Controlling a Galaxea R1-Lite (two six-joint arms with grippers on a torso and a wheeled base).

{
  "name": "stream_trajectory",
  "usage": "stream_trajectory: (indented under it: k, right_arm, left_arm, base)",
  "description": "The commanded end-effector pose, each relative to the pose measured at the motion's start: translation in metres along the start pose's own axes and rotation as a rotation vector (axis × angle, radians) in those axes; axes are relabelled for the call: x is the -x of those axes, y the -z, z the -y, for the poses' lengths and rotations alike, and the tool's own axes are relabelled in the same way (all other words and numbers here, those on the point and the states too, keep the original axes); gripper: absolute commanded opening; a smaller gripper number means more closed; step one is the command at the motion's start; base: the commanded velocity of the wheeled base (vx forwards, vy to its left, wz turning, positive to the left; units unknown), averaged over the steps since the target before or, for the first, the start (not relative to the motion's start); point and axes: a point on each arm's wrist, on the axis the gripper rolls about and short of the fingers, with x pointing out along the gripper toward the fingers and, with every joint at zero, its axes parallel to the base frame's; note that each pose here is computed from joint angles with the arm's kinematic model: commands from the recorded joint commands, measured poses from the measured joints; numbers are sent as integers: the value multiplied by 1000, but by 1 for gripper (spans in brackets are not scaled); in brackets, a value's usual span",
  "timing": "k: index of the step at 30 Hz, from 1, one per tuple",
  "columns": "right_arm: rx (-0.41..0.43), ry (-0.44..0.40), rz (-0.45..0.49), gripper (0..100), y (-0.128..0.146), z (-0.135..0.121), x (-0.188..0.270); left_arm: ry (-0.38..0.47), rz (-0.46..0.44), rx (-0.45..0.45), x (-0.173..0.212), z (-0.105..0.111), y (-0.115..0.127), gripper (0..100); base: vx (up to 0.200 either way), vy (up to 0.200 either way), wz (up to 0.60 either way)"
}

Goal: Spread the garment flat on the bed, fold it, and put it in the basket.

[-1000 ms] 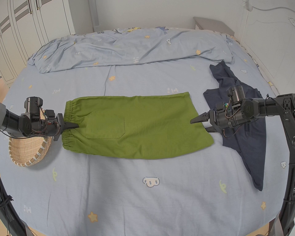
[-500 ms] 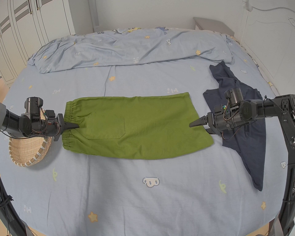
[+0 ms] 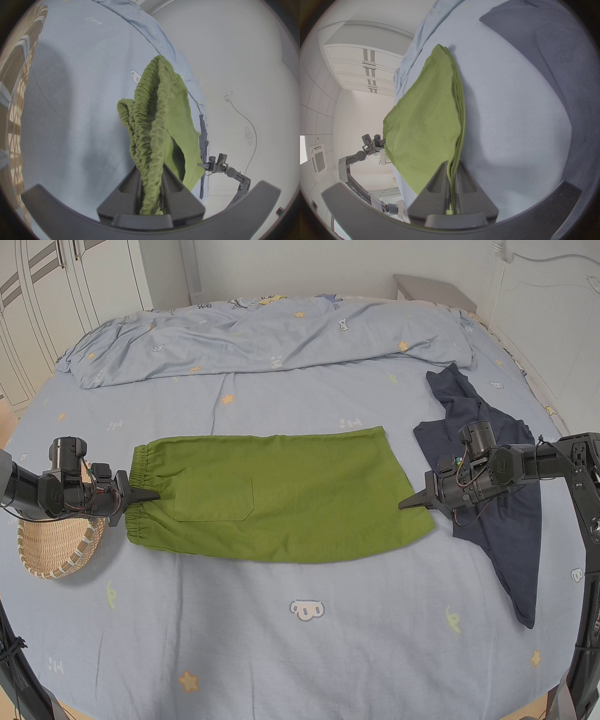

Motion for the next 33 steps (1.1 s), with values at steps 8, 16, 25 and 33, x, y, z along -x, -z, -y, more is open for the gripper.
stream_trajectory:
  k: [8,16,25,33]
  right_arm:
    - [48,-9,38,0,14,-59,64]
    - [-1,24,-85,0,76,-63,74]
    - [14,40,-189,0,162,-65,70]
    - [39,24,-272,0,214,-59,57]
  left_arm:
    - [6,5,7,18,11,-2,0]
    - [-26,-70,21,47,8,36,0]
    - [-67,-142,20,74,1,94,0]
    - [-82,-204,23,86,-3,133,0]
  base:
    - [0,0,0]
    - [0,0,0]
    - [0,0,0]
    - [0,0,0]
